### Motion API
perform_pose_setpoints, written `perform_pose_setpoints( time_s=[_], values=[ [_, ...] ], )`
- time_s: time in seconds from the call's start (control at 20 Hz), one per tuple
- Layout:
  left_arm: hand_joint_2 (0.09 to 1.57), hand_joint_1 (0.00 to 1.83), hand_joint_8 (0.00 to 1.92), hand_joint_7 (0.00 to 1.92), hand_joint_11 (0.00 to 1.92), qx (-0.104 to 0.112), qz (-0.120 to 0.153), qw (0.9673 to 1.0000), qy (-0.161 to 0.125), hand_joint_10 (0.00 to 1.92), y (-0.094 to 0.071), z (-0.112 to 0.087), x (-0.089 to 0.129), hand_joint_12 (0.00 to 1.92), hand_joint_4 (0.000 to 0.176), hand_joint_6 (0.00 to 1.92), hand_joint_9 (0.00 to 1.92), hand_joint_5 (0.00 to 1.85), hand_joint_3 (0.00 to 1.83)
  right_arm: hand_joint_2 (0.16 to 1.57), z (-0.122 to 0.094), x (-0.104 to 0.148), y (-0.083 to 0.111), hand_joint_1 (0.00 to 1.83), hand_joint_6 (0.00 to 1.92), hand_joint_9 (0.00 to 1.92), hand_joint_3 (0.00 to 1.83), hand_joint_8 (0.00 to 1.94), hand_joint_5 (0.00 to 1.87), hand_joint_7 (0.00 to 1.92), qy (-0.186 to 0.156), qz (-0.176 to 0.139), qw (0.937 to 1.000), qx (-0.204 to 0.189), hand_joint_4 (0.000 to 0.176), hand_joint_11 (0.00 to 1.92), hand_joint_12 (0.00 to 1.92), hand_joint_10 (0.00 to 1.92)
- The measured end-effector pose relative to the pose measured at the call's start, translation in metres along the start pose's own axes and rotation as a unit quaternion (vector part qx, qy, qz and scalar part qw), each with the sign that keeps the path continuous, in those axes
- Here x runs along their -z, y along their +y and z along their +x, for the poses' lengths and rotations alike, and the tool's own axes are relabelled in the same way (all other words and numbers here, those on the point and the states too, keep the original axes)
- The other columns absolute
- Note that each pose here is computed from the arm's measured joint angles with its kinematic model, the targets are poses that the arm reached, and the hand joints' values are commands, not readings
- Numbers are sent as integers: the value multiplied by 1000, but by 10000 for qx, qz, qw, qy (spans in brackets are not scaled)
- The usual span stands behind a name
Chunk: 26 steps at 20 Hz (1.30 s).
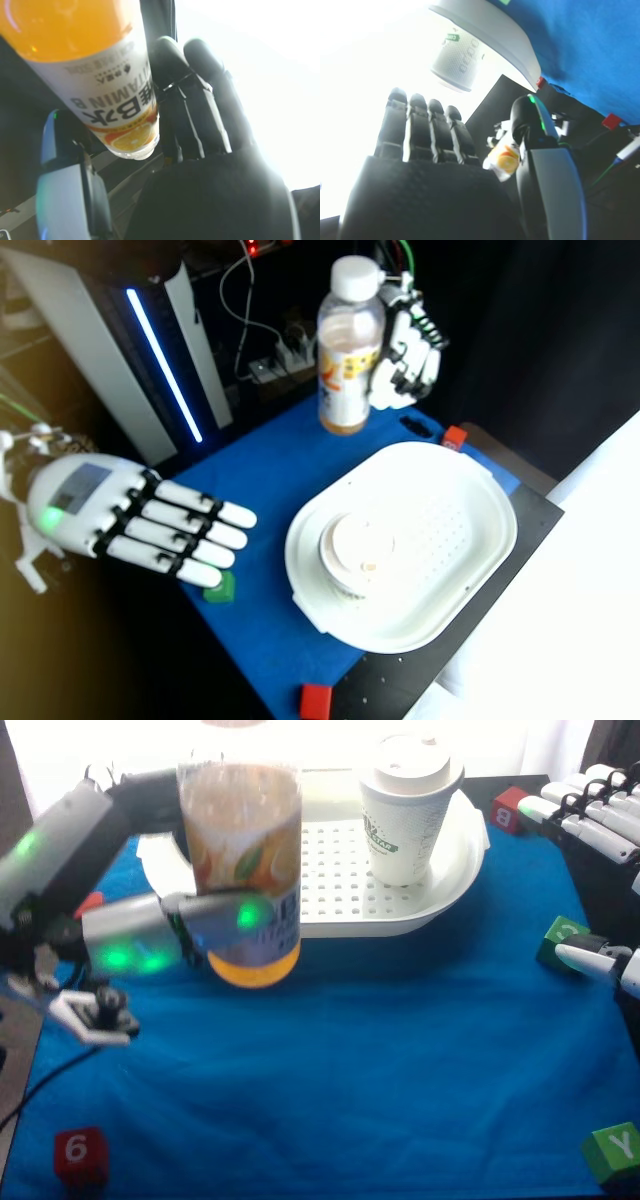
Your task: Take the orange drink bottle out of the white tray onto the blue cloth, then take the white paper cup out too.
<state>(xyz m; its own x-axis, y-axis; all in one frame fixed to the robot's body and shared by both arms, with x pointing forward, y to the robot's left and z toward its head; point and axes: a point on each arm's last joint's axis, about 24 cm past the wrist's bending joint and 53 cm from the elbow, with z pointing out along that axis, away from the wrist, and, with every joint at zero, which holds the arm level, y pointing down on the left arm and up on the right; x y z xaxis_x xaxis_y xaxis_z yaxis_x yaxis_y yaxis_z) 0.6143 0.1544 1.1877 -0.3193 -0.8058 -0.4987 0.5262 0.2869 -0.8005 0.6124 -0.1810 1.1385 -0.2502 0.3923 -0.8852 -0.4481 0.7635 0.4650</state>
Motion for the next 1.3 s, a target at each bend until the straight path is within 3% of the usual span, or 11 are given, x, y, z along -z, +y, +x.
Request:
perform_pose_setpoints(
  time_s=[0.2,0.25,0.3,0.45,0.55,0.6,0.8,0.95,1.1,1.25,1.3],
  values=[
    [1335,760,313,549,466,346,-653,9964,417,869,43,34,3,1537,0,103,612,333,0,1261,-1,0,-1,721,0,0,0,0,0,0,-11,11,10000,8,0,0,0,0],
    [1289,665,170,473,139,372,-868,9938,594,663,55,47,6,1477,45,48,408,283,0,1270,-1,0,-1,719,0,0,0,0,0,0,-10,8,10000,10,0,0,0,0],
    [1284,659,59,386,27,334,-882,9930,706,480,57,51,7,1374,50,13,287,230,0,1269,-1,-1,-2,717,0,0,0,0,0,0,-16,27,10000,-1,0,0,0,0],
    [1284,529,0,89,0,493,-970,9928,498,87,62,44,16,752,89,4,99,61,0,1274,-3,-1,-2,635,0,0,2,0,0,0,-46,22,10000,4,0,0,0,0],
    [1237,492,0,3,0,550,-1105,9912,478,7,67,42,28,101,167,0,5,2,0,1289,-4,-2,-2,618,0,0,7,0,0,0,-60,13,10000,-1,0,0,0,0],
    [1195,532,0,0,0,534,-1161,9906,484,1,68,42,35,19,174,0,0,0,0,1285,-6,-3,0,634,0,0,5,0,0,0,-80,-17,10000,4,0,0,0,0],
    [1162,417,0,0,0,455,-1271,9903,337,0,66,30,57,0,176,0,0,0,0,1279,-8,-4,1,600,0,0,1,0,0,0,-130,-30,9999,-5,0,0,0,0],
    [1157,379,0,0,0,303,-1400,9896,132,0,66,12,75,0,152,0,0,0,0,1314,-14,-7,7,449,0,0,13,0,0,0,-208,-112,9997,-5,0,0,0,0],
    [1142,386,0,0,2,-113,-1605,9870,-38,0,67,-3,91,1,99,0,0,0,0,1304,-22,-20,18,269,0,0,3,0,0,0,-364,-357,9986,-115,13,0,0,0],
    [1134,406,0,0,0,-228,-1770,9837,-211,0,72,-15,103,0,90,0,0,0,0,1285,-32,-43,35,210,0,0,0,0,0,0,-560,-627,9963,-179,32,0,0,0],
    [1130,397,0,0,0,-282,-1810,9827,-272,0,72,-20,107,0,109,0,0,0,0,1280,-37,-53,44,217,0,0,0,0,0,0,-642,-751,9950,-177,43,0,0,0]
  ],
)
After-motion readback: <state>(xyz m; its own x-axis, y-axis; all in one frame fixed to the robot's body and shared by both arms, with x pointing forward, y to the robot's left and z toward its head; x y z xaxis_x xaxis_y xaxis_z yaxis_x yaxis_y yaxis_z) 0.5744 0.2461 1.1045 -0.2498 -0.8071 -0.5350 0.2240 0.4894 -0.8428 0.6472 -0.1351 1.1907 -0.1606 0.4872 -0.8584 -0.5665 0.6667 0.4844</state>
